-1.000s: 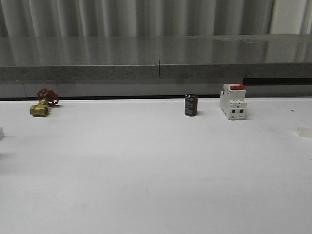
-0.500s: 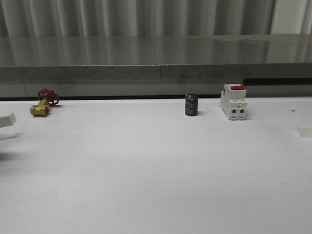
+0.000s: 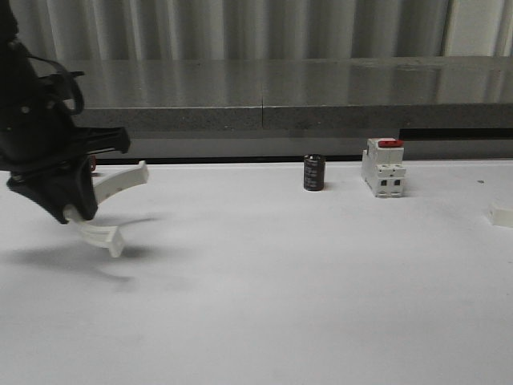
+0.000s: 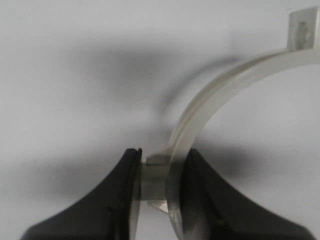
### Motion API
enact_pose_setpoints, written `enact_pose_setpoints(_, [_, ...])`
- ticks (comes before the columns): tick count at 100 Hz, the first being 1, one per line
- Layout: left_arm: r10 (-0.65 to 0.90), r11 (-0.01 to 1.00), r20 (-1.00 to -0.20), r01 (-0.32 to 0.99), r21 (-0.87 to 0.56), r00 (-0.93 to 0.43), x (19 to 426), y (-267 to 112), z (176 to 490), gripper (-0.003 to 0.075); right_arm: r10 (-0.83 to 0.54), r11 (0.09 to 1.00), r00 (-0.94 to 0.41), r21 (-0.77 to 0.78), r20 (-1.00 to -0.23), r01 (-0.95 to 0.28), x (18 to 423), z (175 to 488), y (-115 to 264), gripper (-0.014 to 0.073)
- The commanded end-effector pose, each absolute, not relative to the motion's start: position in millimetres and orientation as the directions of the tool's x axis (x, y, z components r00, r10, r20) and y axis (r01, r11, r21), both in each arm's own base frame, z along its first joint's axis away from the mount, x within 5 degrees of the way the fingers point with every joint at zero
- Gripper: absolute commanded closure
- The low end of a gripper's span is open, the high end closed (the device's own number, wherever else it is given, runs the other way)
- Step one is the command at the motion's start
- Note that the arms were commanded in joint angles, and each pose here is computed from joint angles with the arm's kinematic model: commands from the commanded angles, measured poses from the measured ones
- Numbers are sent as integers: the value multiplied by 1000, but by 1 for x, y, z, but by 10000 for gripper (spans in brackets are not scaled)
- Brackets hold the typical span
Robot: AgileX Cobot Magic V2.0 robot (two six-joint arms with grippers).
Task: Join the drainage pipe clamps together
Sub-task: 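Carry the clamp half toward the table center and set it down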
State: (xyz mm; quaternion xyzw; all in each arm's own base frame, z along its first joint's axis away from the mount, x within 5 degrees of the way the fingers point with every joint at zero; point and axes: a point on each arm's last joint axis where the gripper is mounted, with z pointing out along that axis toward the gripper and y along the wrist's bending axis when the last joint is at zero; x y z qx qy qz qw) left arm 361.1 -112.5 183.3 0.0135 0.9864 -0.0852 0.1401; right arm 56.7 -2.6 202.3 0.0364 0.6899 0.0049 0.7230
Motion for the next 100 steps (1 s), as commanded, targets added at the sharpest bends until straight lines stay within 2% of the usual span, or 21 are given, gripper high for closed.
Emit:
enact_pose_setpoints(1, [-19, 972, -362, 68, -224, -932, 369, -131, 210, 694, 39, 998, 171, 46, -985, 39, 53, 217, -2, 662])
enact_pose_setpoints(19, [23, 968, -338, 106, -229, -941, 380, -152, 212, 694, 39, 998, 171, 46, -985, 39, 53, 217, -2, 662])
enact_pose_setpoints(40, [40, 971, -272, 102, -216, -962, 385, -155, 198, 694, 39, 998, 171, 46, -985, 39, 53, 217, -2, 662])
enact_pose_setpoints(53, [41, 971, -268, 101, -215, -963, 385, -155, 197, 682, 39, 998, 171, 46, -985, 39, 53, 217, -2, 662])
enact_pose_setpoints(63, [42, 971, -258, 99, -216, -965, 384, -155, 197, 611, 39, 998, 171, 46, -985, 39, 53, 217, -2, 662])
enact_pose_setpoints(76, [41, 971, -258, 100, -216, -965, 384, -155, 197, 416, 39, 998, 171, 46, -985, 39, 53, 217, -2, 662])
enact_pose_setpoints(82, [40, 971, -265, 100, -217, -963, 385, -156, 198, 355, 39, 998, 171, 46, -985, 39, 53, 217, -2, 662])
enact_pose_setpoints(87, [39, 971, -269, 101, -218, -962, 385, -156, 198, 334, 39, 998, 171, 46, -985, 39, 53, 217, -2, 662])
enact_pose_setpoints(100, [36, 969, -296, 106, -225, -954, 386, -156, 207, 335, 39, 998, 171, 46, -985, 39, 53, 217, -2, 662])
